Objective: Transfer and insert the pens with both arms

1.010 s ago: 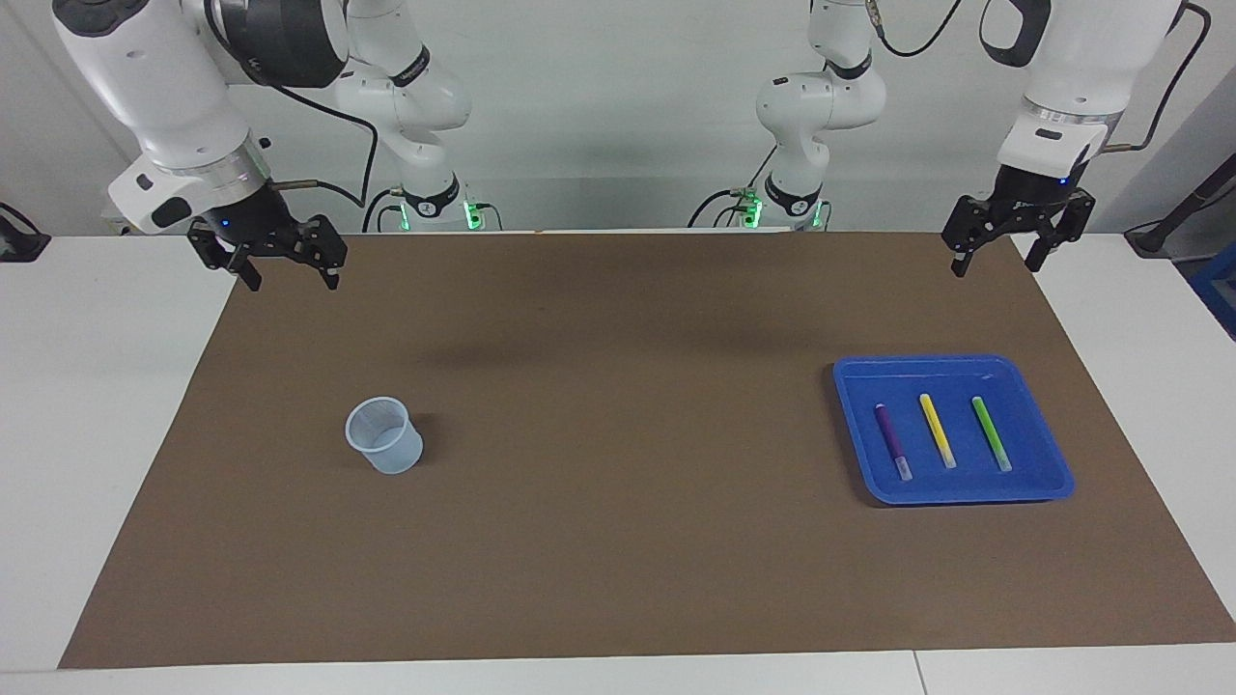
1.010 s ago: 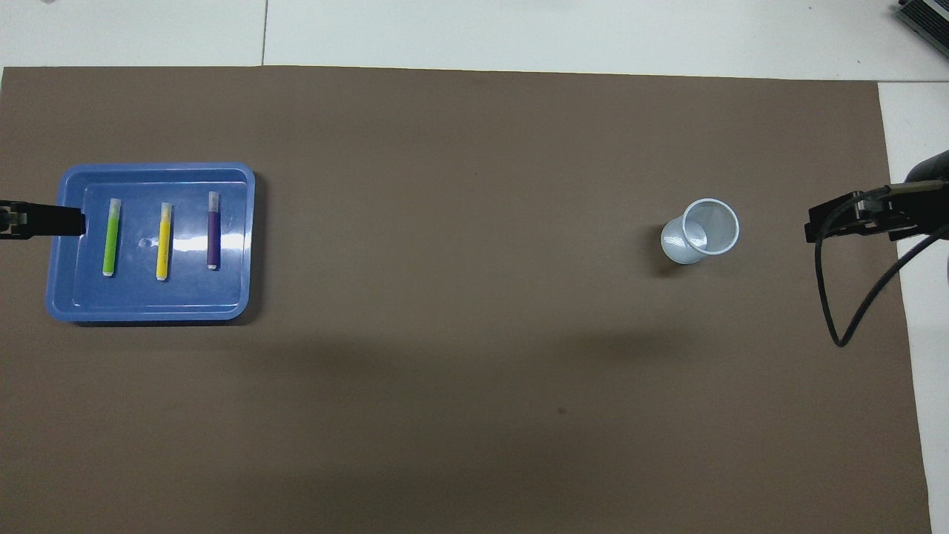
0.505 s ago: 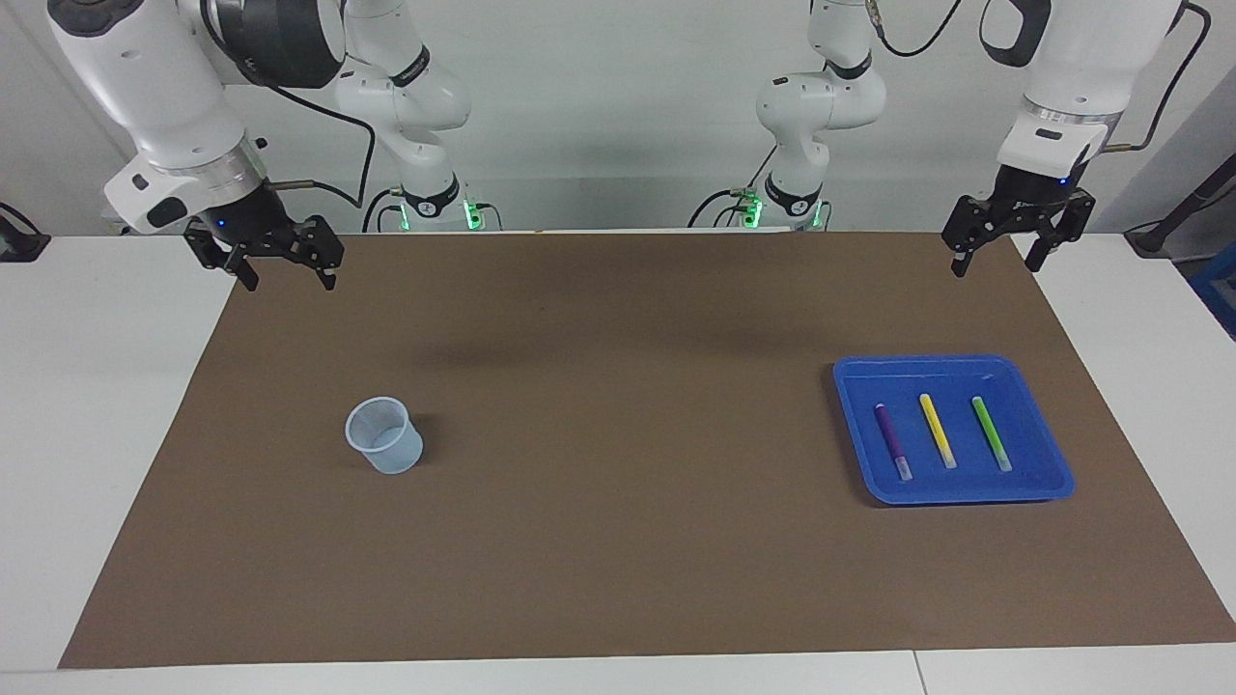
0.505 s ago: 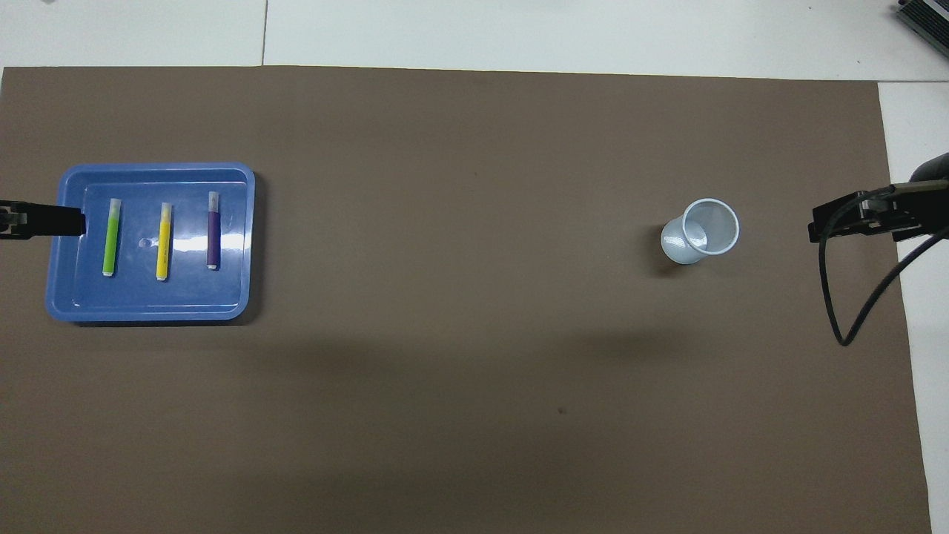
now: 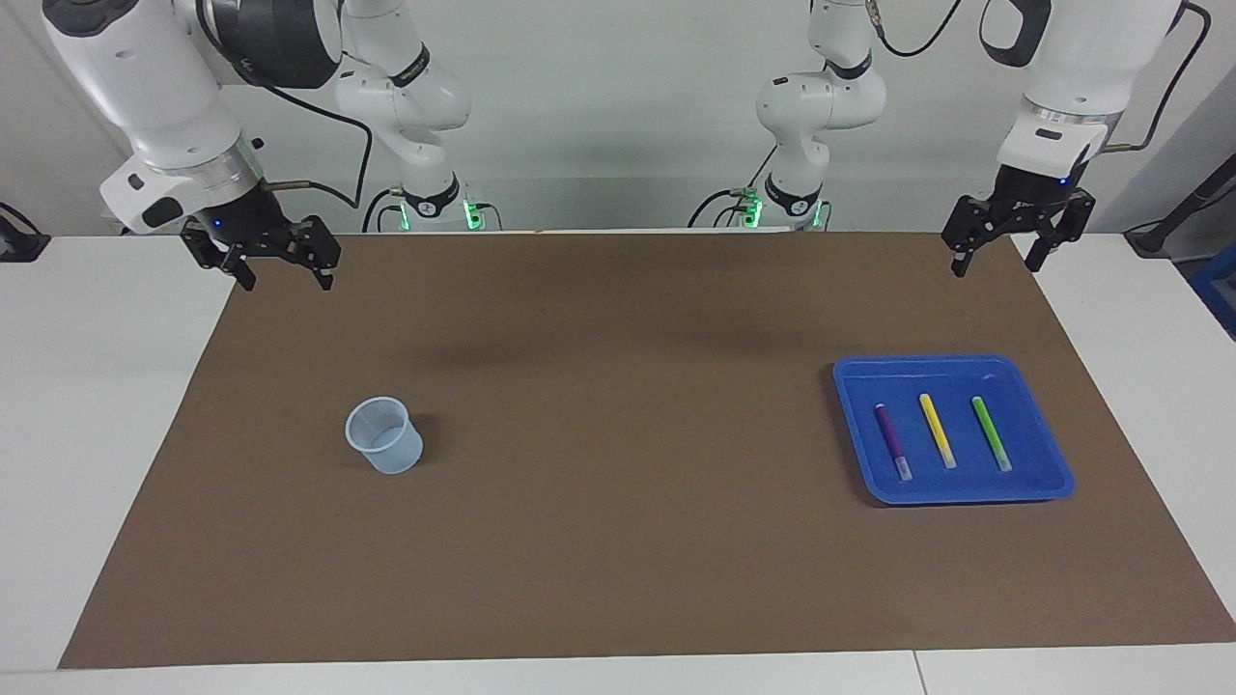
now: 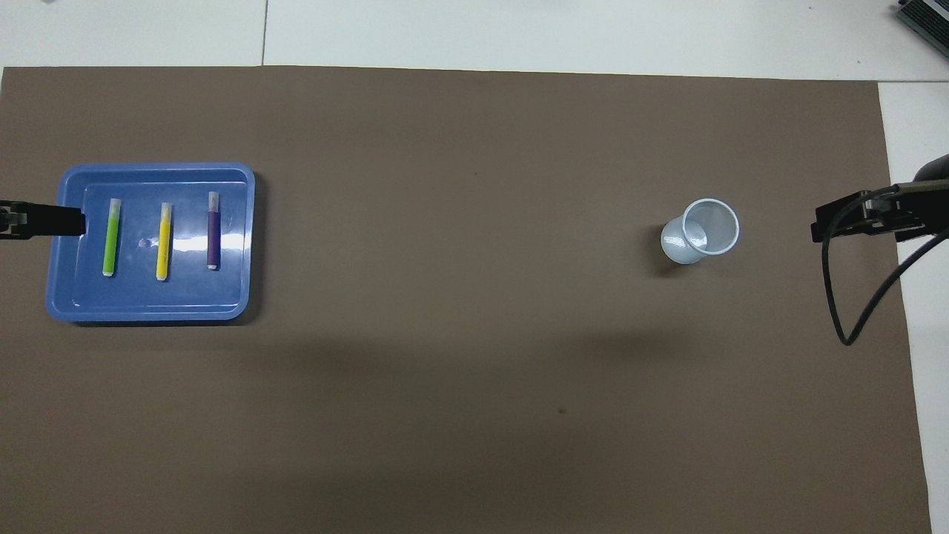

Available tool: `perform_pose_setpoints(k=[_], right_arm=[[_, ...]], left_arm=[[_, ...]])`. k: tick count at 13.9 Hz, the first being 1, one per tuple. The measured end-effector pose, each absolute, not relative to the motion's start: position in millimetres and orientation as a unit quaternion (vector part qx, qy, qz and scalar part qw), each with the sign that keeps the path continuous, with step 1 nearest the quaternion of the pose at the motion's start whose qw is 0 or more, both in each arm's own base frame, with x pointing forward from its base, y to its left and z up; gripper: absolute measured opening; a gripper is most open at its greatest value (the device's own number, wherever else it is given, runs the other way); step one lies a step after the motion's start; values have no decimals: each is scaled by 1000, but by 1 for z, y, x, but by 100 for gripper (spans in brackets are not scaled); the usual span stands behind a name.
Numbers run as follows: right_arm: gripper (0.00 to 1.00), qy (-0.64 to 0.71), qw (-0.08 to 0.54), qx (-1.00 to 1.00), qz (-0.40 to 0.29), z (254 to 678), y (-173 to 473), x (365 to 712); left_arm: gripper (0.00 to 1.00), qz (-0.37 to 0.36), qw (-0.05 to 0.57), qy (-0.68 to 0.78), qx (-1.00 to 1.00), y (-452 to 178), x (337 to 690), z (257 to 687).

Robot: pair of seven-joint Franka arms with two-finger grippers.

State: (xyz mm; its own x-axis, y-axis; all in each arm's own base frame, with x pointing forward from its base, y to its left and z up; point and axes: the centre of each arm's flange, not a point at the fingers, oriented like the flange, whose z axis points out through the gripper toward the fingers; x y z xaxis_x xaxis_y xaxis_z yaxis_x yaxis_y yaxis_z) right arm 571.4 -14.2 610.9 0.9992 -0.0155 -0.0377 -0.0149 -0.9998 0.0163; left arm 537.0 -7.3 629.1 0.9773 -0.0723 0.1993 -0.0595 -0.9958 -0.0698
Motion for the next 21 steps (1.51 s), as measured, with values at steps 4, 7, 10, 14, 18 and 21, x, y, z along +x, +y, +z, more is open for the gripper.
perform_pose_setpoints(k=[4,7,10,14,18,21], right_arm=[[100,-7,8,1000,-15,617,-13,568],[100,-6,9,1000,-13,621,-12,566],[100,-6,9,1000,-13,620,-12,566],[100,-6,9,1000,-14,620,-12,566],[100,-4,9,1000,-14,619,-9,566],[100,-3,9,1000,-14,619,-8,566]], left_arm=[[100,-101,32,33,-994,-7,537,629],[100,-101,32,33,-994,-7,537,629],[100,-101,32,33,-994,-7,537,629],[100,-101,32,33,-994,-7,537,629],[100,-98,32,33,-994,-7,536,629],[100,-98,32,33,-994,-6,536,629]])
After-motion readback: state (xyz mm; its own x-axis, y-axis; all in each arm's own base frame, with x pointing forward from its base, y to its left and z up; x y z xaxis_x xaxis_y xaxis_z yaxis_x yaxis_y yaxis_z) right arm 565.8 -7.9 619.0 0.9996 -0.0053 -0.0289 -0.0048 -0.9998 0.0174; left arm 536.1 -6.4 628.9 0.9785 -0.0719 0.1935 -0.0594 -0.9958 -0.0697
